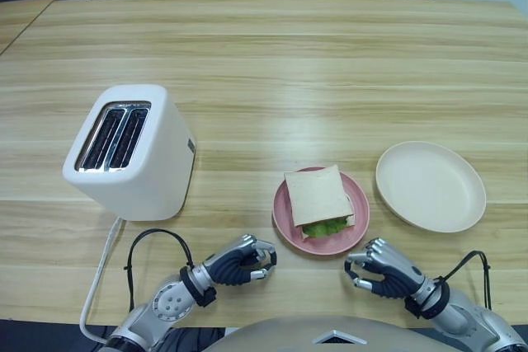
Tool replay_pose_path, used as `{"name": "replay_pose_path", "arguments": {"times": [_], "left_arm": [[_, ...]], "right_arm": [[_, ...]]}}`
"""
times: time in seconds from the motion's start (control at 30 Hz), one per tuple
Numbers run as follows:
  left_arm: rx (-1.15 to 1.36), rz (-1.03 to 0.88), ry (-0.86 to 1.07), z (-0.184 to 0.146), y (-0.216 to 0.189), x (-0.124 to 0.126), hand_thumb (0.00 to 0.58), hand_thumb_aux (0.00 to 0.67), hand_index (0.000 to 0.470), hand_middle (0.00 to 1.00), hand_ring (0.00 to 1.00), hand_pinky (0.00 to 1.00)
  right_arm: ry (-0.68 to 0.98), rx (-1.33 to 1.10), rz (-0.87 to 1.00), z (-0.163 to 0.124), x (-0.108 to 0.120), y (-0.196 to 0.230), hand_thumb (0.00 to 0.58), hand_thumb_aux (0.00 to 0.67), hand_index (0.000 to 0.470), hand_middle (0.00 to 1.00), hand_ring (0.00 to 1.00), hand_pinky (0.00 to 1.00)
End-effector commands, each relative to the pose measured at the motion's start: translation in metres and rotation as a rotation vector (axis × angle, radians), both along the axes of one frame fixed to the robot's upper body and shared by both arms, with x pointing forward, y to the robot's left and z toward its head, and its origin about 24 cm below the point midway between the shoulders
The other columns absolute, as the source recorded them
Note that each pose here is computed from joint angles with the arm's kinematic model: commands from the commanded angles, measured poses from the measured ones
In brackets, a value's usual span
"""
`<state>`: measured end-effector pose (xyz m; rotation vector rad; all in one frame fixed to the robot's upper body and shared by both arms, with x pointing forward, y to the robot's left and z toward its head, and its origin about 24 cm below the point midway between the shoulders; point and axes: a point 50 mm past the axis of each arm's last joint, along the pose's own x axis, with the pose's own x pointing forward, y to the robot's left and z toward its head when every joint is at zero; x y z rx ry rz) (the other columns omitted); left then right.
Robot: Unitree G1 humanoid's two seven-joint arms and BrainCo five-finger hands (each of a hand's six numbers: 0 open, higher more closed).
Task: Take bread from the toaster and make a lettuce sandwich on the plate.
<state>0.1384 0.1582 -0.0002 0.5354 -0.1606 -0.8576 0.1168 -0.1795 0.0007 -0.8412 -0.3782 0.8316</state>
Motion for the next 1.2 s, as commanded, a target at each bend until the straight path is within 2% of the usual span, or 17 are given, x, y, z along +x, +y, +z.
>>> {"name": "replay_pose_path", "arguments": {"times": [0.03, 0.2, 0.43, 0.53, 0.9, 1.03, 1.1, 1.13, 1.17, 1.2], "left_arm": [[0.064, 0.002, 0.073, -0.025, -0.020, 0.007, 0.580, 0.670, 0.470, 1.00, 1.00, 1.00], [0.105, 0.048, 0.074, -0.043, -0.036, 0.029, 0.580, 0.670, 0.470, 1.00, 1.00, 1.00], [0.159, 0.240, -0.056, -0.042, -0.030, 0.095, 0.580, 0.670, 0.470, 1.00, 1.00, 1.00], [0.194, 0.314, -0.074, -0.044, -0.025, 0.111, 0.580, 0.670, 0.470, 1.00, 1.00, 1.00], [0.192, 0.372, -0.088, -0.050, -0.021, 0.116, 0.580, 0.670, 0.470, 1.00, 1.00, 1.00], [-0.067, 0.353, -0.171, -0.029, -0.030, 0.109, 0.580, 0.670, 0.470, 1.00, 1.00, 1.00], [-0.291, 0.342, -0.262, -0.009, -0.035, 0.099, 0.580, 0.670, 0.470, 1.00, 1.00, 1.00], [-0.407, 0.346, -0.321, 0.004, -0.036, 0.094, 0.580, 0.670, 0.470, 1.00, 1.00, 1.00], [-0.520, 0.358, -0.380, 0.017, -0.036, 0.089, 0.580, 0.670, 0.470, 1.00, 1.00, 1.00], [-0.598, 0.377, -0.421, 0.026, -0.035, 0.086, 0.580, 0.670, 0.470, 0.94, 0.94, 0.94]], "right_arm": [[-0.024, -0.104, -0.036, -0.011, 0.018, 0.006, 0.580, 0.670, 0.470, 1.00, 1.00, 1.00], [-0.095, -0.140, -0.101, -0.023, 0.050, 0.027, 0.580, 0.670, 0.470, 1.00, 1.00, 1.00], [-0.143, -0.049, -0.296, -0.026, 0.113, 0.055, 0.580, 0.670, 0.470, 1.00, 1.00, 1.00], [-0.113, 0.013, -0.374, -0.027, 0.133, 0.065, 0.580, 0.670, 0.470, 1.00, 1.00, 1.00], [-0.058, 0.061, -0.425, -0.036, 0.141, 0.065, 0.580, 0.670, 0.470, 1.00, 1.00, 1.00], [-0.162, 0.156, -0.410, -0.022, 0.139, 0.065, 0.580, 0.670, 0.470, 1.00, 1.00, 1.00], [-0.271, 0.262, -0.420, -0.005, 0.138, 0.063, 0.580, 0.670, 0.470, 1.00, 1.00, 1.00], [-0.327, 0.342, -0.439, 0.007, 0.136, 0.060, 0.568, 0.575, 0.404, 1.00, 1.00, 1.00], [-0.390, 0.419, -0.460, 0.020, 0.132, 0.056, 0.509, 0.436, 0.306, 1.00, 1.00, 1.00], [-0.438, 0.478, -0.481, 0.029, 0.127, 0.051, 0.209, 0.134, 0.094, 1.00, 1.00, 1.00]]}}
